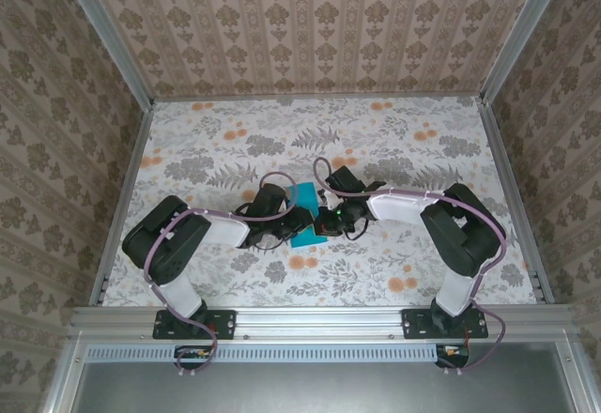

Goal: Fold a paper plane with a square sheet of paper (pick it up from the middle)
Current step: Fold the triangle a second time at the center of the table.

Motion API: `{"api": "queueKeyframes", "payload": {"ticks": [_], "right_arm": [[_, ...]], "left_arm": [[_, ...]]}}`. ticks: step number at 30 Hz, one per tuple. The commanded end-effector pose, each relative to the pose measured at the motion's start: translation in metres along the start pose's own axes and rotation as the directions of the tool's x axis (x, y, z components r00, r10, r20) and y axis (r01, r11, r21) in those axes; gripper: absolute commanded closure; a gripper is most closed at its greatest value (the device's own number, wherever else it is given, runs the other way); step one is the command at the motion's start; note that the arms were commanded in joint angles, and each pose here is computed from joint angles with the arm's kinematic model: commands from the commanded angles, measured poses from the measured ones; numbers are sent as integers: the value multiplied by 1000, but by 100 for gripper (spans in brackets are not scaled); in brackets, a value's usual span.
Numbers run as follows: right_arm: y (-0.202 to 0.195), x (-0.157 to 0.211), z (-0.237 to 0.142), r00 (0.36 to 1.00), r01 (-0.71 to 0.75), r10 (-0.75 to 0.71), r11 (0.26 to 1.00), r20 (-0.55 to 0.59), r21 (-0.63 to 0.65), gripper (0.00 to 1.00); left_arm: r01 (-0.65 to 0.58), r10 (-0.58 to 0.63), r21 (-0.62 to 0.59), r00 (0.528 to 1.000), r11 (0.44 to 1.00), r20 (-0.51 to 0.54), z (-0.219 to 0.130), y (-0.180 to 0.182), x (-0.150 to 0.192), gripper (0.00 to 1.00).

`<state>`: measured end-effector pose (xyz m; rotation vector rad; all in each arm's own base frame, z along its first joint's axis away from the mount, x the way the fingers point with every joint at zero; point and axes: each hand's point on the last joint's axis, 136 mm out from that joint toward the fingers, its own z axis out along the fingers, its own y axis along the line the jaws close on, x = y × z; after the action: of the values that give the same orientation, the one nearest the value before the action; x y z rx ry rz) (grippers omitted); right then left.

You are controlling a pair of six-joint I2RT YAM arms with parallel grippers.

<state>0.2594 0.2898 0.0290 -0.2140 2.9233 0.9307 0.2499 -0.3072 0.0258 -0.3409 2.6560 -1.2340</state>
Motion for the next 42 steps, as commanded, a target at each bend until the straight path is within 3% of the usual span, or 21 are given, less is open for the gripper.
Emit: {"api": "queueKeyframes", "payload": {"ticks": [1,33,42], "right_arm": [[-8,3,5,1000,14,-12,999,-25,50,96],[-58,46,-6,993,7,16,981,-120,192,97],[-13,22,-33,999,52,-52,998,1,32,97]], "left_arm": [[47,-56,-222,998,974,-32,-3,57,17,76],[69,-80,-298,996,952,-25,-5,74,20,79],[45,-55,-273,998,961,-29,-5,65,17,80]]}}
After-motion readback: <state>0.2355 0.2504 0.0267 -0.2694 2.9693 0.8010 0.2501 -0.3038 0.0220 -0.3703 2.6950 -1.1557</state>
